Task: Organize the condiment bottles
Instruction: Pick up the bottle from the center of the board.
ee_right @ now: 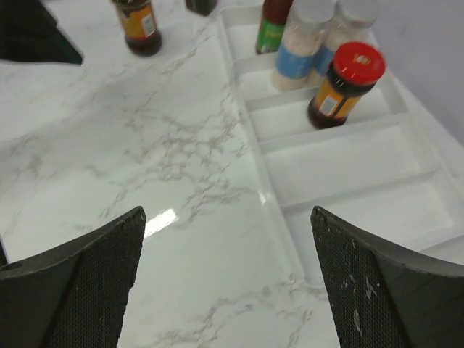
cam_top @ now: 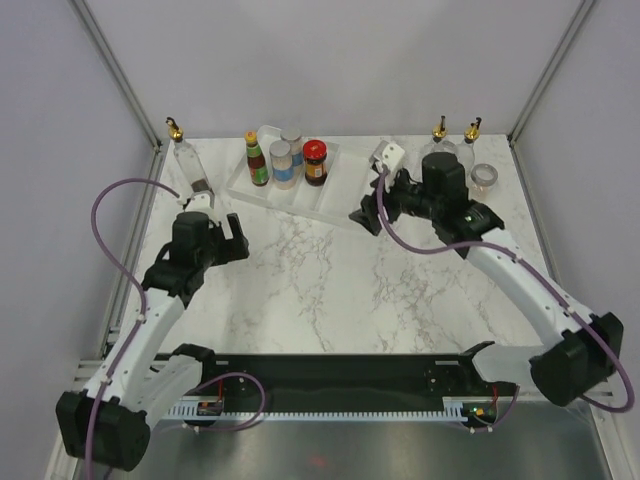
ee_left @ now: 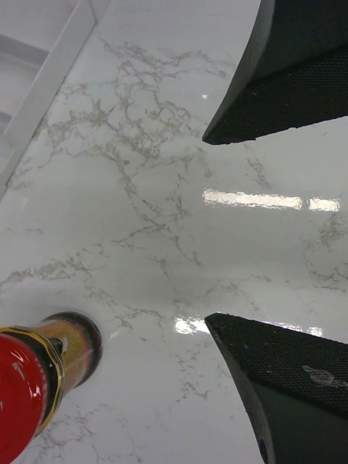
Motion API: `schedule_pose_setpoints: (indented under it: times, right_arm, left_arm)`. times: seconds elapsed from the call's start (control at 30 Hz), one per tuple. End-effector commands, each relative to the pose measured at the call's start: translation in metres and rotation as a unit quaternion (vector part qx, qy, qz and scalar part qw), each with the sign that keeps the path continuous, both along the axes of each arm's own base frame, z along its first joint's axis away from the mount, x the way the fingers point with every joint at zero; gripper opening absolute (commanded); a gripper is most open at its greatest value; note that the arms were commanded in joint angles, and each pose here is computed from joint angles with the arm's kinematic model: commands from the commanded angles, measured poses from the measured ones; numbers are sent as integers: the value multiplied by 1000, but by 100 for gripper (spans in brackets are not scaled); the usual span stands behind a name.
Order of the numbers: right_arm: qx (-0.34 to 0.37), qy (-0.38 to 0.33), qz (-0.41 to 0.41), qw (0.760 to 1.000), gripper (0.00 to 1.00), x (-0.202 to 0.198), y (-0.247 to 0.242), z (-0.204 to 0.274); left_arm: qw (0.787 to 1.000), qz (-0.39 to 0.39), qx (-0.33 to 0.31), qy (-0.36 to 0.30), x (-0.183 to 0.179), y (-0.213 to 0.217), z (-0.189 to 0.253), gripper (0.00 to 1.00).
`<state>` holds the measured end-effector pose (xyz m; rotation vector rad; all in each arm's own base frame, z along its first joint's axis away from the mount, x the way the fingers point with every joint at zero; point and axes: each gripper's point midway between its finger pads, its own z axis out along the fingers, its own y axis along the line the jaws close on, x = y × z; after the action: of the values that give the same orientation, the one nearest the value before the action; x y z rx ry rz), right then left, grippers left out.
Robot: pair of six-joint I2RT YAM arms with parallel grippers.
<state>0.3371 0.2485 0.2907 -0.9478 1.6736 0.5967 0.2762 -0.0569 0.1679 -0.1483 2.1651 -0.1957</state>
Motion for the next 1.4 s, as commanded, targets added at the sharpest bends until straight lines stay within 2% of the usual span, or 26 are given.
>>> schedule_pose_setpoints:
  times: [0.0,0.03,0.17,0.33,0.6,0.77,1.37]
  right_arm:
    - [-6,32,76,997,98,-58,-6,-33]
    - [-19,52,82,995,98,-72,-12,-55]
    - [-13,37,86,995,98,-95,-32,-63]
    - [21,40,81,996,98,-96,-49,-53]
    - [22,31,72,997,98,-96,-57,-52]
    - [19,20,62,998,98,-94,-61,-50]
    - [18,14,40,999,98,-88,-72,-48]
  left_arm:
    - [996,91,-19,0,23,21,8,99]
    - [994,111,-10,14,31,27,-1,98]
    - [985,168,12,35,50,57,-10,97]
    - [982,181,41,44,81,74,-3,97]
    - [976,205,42,57,127,92,-1,97]
    - [970,232,42,67,137,116,-8,97]
    - [966,230,50,110,135,116,-42,97]
